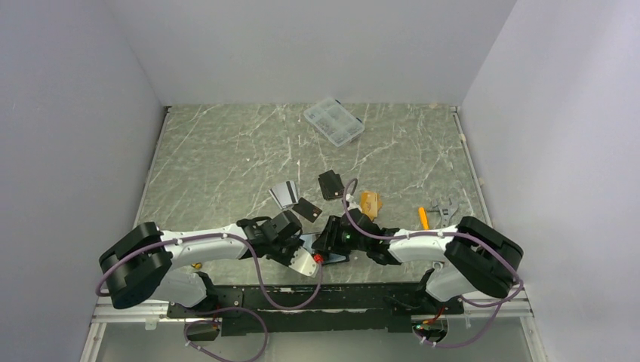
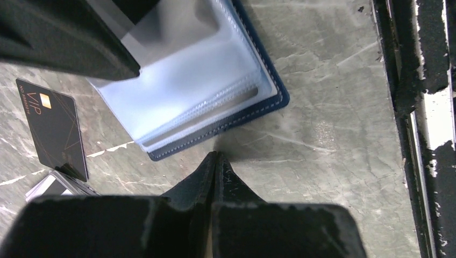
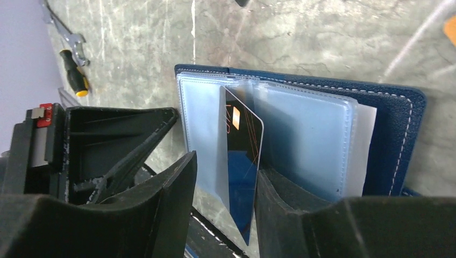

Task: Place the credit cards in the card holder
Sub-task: Insert the credit card into the card holder.

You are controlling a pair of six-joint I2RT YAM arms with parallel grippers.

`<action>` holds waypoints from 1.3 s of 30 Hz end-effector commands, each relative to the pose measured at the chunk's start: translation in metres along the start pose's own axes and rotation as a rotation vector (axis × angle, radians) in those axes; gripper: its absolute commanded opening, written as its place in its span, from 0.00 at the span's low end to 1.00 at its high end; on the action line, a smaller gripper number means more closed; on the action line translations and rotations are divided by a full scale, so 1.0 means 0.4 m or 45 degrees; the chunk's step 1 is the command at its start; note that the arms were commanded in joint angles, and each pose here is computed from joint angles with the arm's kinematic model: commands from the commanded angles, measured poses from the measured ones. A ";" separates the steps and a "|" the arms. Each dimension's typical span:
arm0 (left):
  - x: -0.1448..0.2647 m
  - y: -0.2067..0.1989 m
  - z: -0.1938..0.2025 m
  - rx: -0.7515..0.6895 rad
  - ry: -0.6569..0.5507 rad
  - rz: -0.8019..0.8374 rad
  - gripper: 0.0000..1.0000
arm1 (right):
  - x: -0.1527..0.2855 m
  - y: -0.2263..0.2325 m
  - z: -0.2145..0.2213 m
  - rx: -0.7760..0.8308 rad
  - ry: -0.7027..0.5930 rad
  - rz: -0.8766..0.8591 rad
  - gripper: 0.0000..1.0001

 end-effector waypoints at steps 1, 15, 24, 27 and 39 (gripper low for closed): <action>0.003 -0.009 -0.005 0.026 -0.046 0.003 0.03 | 0.027 -0.097 0.014 0.028 -0.024 0.304 0.46; 0.058 0.036 0.003 0.191 -0.173 -0.052 0.01 | 0.033 -0.092 0.027 0.183 0.007 0.657 0.62; 0.112 0.060 0.045 0.311 -0.224 -0.104 0.00 | 0.056 -0.079 0.028 0.197 -0.020 0.667 0.80; 0.133 0.070 0.051 0.348 -0.256 -0.120 0.00 | 0.059 -0.076 0.020 0.209 -0.041 0.667 0.79; 0.099 0.120 -0.057 0.291 -0.430 -0.052 0.00 | 0.063 -0.036 0.028 0.119 -0.021 0.271 0.76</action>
Point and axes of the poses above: each gripper's point midway between its finger pads, its own x axis back along the fingers, its own y axis along the line the jaws close on, z = x × y, the point moved 4 cm from there along x, back along the fingers, and after that the axes turned 4 degrees about -x, right-handed, at the moved point
